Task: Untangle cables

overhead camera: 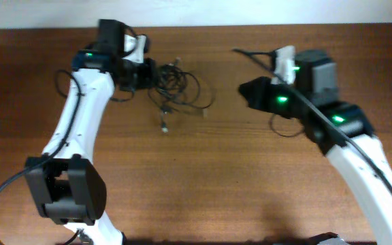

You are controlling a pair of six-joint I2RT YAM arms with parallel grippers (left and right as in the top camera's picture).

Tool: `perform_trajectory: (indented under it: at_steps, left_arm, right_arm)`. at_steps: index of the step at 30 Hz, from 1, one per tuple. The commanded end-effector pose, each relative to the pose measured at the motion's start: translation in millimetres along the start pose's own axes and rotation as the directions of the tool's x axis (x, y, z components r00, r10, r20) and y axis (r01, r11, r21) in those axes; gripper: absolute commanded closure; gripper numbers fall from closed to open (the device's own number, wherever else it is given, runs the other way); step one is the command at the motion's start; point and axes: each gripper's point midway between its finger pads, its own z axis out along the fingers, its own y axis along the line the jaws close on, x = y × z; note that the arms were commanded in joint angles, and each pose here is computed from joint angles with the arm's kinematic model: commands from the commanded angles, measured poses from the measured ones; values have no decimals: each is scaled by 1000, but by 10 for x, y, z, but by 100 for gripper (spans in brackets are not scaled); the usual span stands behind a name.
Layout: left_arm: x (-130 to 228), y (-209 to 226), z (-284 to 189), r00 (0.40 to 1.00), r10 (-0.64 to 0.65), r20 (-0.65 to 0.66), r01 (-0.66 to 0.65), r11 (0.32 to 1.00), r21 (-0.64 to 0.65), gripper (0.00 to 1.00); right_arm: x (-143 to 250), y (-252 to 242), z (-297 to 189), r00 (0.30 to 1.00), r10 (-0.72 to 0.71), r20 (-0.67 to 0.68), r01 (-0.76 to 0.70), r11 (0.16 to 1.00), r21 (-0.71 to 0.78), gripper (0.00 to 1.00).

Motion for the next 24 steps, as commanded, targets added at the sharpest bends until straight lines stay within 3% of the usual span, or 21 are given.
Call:
perform_trajectory:
  at_steps: [1, 3, 6, 9, 11, 18, 24]
  left_arm:
    - [-112, 180, -126, 999, -8, 46, 11, 998, -54, 100]
    - [-109, 163, -124, 999, -8, 44, 10, 999, -47, 100]
    - [-60, -94, -111, 1000, 0, 19, -2, 997, 82, 100]
    - [32, -374, -41, 999, 43, -9, -41, 990, 134, 100]
    - [98, -533, 8, 997, 75, -24, -70, 986, 150, 100]
    - [189, -746, 48, 996, 73, -52, -62, 980, 191, 100]
    - [217, -738, 48, 996, 69, -64, -56, 981, 188, 100]
  right_arm:
    - [-79, -86, -259, 1000, 15, 20, -15, 1000, 2, 96]
    - [-46, -253, -250, 999, 45, -5, -44, 998, 47, 96]
    - [36, -196, 98, 998, 11, -66, -9, 1000, 24, 92]
    - [168, 219, 626, 989, -114, -99, 102, 988, -118, 65]
    - [307, 355, 880, 980, -160, -115, 143, 979, -148, 65]
    - [523, -12, 1401, 972, -137, -191, 131, 990, -47, 65]
    - [324, -226, 1470, 984, -146, -100, 154, 985, 76, 65]
